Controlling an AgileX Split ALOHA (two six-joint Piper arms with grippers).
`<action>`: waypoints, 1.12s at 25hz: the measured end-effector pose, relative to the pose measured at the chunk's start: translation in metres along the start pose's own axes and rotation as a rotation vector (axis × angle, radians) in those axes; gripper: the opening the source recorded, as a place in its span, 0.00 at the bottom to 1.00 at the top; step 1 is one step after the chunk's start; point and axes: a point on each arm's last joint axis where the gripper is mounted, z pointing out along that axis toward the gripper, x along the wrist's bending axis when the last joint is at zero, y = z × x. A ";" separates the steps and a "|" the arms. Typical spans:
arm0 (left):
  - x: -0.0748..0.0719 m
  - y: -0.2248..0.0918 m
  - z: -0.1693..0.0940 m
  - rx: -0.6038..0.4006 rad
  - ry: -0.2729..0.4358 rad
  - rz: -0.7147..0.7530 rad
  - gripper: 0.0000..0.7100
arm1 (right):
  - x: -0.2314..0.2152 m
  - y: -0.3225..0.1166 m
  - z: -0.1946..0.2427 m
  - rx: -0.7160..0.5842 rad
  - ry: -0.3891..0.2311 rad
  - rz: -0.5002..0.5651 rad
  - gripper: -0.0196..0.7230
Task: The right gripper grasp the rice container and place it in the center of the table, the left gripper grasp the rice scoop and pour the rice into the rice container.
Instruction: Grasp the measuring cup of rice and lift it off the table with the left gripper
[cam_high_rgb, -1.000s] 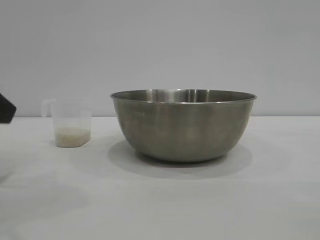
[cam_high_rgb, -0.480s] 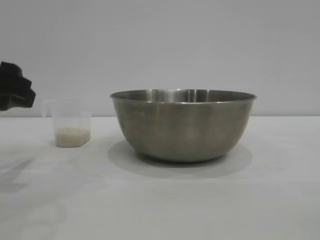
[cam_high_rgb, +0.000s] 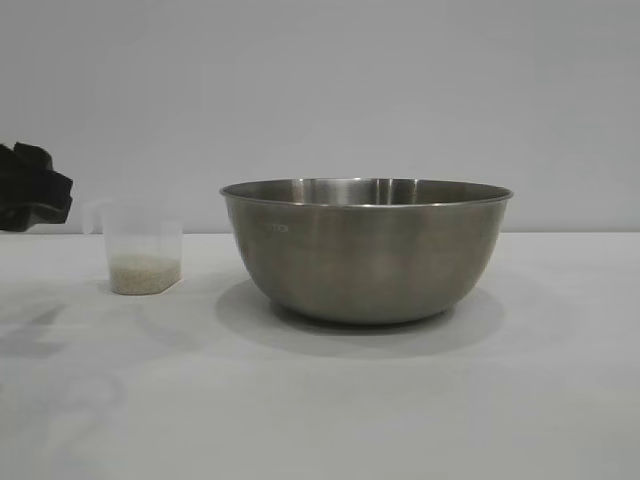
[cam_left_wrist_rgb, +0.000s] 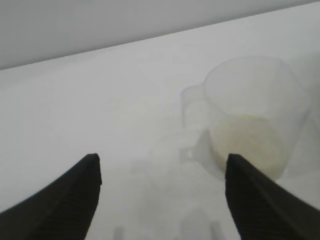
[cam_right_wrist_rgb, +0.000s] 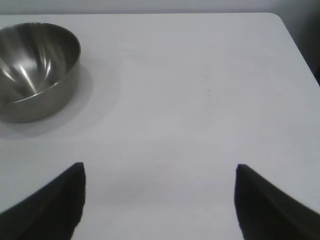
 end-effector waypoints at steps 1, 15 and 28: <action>0.000 0.000 0.002 -0.002 0.000 0.000 0.77 | 0.000 0.000 0.000 0.000 0.000 0.000 0.73; -0.004 -0.005 0.022 0.000 0.023 -0.006 0.77 | 0.000 0.000 0.000 0.000 0.000 0.000 0.73; 0.007 -0.002 0.030 -0.025 -0.005 0.017 0.36 | 0.000 0.000 0.000 0.000 0.000 0.000 0.73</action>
